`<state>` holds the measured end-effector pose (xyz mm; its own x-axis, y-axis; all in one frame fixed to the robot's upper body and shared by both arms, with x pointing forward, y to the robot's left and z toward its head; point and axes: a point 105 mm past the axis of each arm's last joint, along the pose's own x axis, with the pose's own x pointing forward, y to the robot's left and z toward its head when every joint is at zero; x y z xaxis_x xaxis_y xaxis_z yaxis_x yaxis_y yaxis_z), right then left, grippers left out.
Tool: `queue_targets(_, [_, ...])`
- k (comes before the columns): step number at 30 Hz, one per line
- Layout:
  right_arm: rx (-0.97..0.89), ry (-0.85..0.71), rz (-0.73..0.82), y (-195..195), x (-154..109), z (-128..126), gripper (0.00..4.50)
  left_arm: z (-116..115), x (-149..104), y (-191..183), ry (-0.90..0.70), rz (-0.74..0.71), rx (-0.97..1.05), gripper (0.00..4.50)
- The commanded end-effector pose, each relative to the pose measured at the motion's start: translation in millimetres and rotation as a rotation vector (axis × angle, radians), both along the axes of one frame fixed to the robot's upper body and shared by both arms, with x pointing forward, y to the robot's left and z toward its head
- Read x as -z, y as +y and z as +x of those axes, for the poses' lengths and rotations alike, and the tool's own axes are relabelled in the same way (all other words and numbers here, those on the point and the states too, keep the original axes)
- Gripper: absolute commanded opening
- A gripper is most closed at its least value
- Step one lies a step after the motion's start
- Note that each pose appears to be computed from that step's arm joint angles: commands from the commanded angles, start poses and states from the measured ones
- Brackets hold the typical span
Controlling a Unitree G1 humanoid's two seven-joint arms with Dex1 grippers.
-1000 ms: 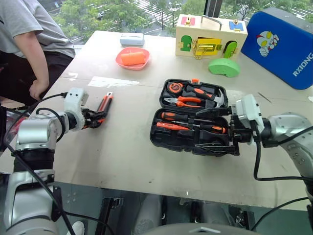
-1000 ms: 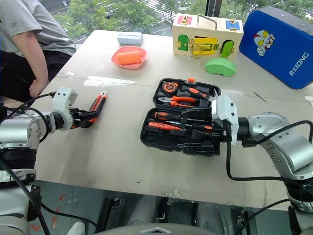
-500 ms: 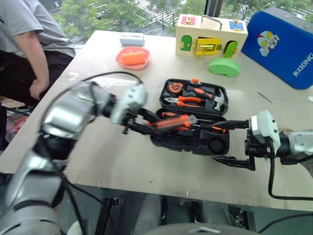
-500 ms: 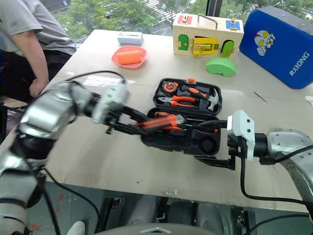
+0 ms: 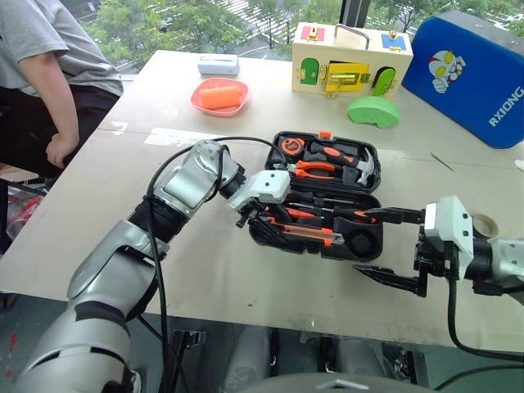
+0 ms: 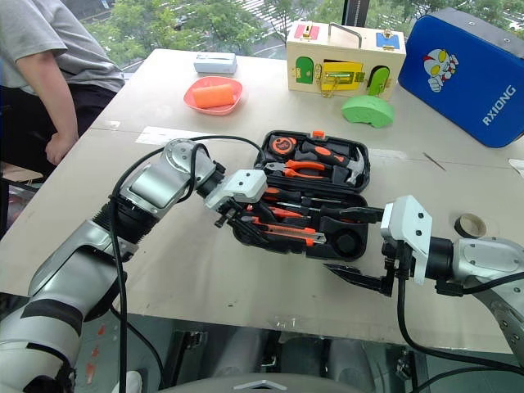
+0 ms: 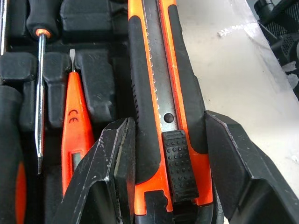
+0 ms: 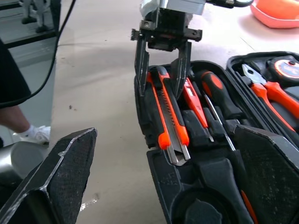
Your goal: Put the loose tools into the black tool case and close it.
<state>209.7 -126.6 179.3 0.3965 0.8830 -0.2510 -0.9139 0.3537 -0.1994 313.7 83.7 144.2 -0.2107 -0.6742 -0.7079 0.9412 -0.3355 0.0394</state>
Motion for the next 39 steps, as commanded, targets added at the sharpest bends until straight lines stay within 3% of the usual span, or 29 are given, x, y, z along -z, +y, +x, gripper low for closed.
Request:
queue_targets(1, [-0.001, -0.052, 0.0, 0.3, -9.5, -2.8, 4.5, 1.2, -1.6, 0.2, -0.031, 0.015, 0.021, 1.81])
queue_targets(9, [-0.003, -0.056, -0.001, -0.9, -9.8, 0.2, 4.5, -0.2, 6.1, 1.6, 0.013, 0.018, -0.005, 1.81])
queue_targets(11, [-0.01, -0.058, 0.0, 0.4, -10.2, 1.1, 4.5, -0.7, 4.6, -0.1, 0.017, -0.001, -0.008, 2.82])
queue_targets(16, [-0.023, -0.057, 0.003, 2.6, -9.9, 1.9, 4.5, -3.4, -8.2, -0.3, 0.036, -0.044, -0.033, 4.43])
queue_targets(26, [-0.035, -0.056, 0.006, 3.1, -8.4, 5.5, 4.5, -1.4, -29.8, 5.4, 0.017, -0.11, -0.081, 4.43])
queue_targets(29, [-0.041, -0.06, 0.0, 2.4, -7.7, 6.7, 4.5, -1.3, -24.6, 4.2, 0.013, -0.106, -0.075, 3.67])
queue_targets(36, [-0.042, -0.066, -0.012, 0.6, -7.1, 7.6, 4.5, -2.4, -11.6, -0.2, 0.007, -0.081, -0.053, 0.34])
queue_targets(37, [-0.042, -0.066, -0.013, 0.3, -6.8, 7.7, 4.5, -2.7, -9.3, -0.7, 0.007, -0.077, -0.051, 0.02])
queue_targets(39, [-0.038, -0.065, -0.013, 0.0, -6.4, 7.4, 4.5, -3.1, -1.4, 0.1, 0.001, -0.049, -0.042, 0.02])
